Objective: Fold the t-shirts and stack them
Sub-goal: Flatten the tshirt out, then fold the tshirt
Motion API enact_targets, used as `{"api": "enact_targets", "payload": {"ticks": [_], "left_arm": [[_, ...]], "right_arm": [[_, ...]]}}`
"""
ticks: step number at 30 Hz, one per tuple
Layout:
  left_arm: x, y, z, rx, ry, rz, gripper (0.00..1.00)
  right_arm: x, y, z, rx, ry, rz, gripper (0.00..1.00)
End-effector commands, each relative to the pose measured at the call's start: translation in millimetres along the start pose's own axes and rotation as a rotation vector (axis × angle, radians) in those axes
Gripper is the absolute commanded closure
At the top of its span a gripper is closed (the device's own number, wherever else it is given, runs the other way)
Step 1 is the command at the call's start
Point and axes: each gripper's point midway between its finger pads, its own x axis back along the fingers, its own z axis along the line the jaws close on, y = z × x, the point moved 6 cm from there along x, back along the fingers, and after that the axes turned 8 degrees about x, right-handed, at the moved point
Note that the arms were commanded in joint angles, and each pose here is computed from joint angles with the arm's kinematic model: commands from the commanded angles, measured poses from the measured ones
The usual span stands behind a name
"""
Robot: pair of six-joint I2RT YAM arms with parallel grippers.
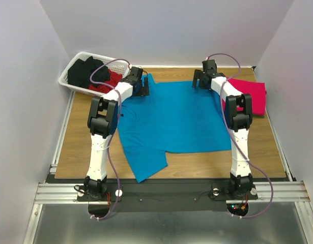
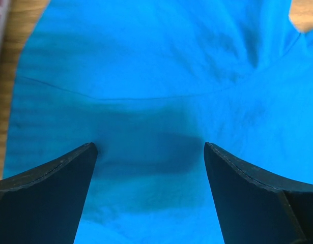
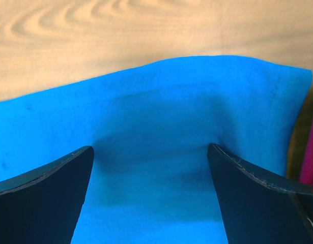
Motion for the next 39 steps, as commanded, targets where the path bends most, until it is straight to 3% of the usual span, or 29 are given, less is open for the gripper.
{"api": "enact_targets", "payload": {"ticks": [1, 8, 17, 22, 27, 31, 32, 33, 34, 35, 37, 38, 39], "left_arm": [[-4, 27, 1, -0.006, -0.015, -0.044, 0.02], [-36, 37, 14, 0.018, 0.012, -0.013, 0.02], [-28, 78, 1, 0.031, -0.1, -0.109, 0.01], [19, 112, -22, 0.03, -0.175, -0.191, 0.01], [117, 141, -49, 0.038, -0.232, -0.292, 0.01], [179, 112, -53, 0.076, -0.208, -0.258, 0.01], [195, 94, -44, 0.077, -0.18, -0.243, 0.02], [228, 85, -50, 0.102, -0.211, -0.267, 0.02], [214, 62, -51, 0.099, -0.179, -0.217, 0.02], [241, 55, -48, 0.118, -0.201, -0.246, 0.01], [239, 5, -38, 0.113, -0.164, -0.168, 0.02], [265, -12, -46, 0.165, -0.215, -0.173, 0.02], [257, -46, -36, 0.156, -0.175, -0.119, 0.01]], "right_arm": [[-26, -1, -15, -0.021, 0.003, 0.002, 0.0], [-46, -5, -14, -0.016, 0.061, 0.009, 0.0], [-36, 10, -3, 0.027, 0.179, -0.024, 0.0], [1, 44, -6, 0.042, 0.186, -0.105, 0.0], [80, 92, -9, 0.006, 0.232, -0.235, 0.0], [135, 83, -7, -0.034, 0.306, -0.228, 0.0], [135, 63, -6, -0.045, 0.307, -0.178, 0.0], [158, 65, -9, -0.053, 0.307, -0.202, 0.0], [166, 59, -10, -0.064, 0.307, -0.195, 0.0], [171, 51, -11, -0.072, 0.308, -0.181, 0.0], [178, 16, -14, -0.111, 0.303, -0.107, 0.0], [199, 12, -17, -0.122, 0.308, -0.129, 0.0], [205, 1, -18, -0.15, 0.307, -0.113, 0.0]]}}
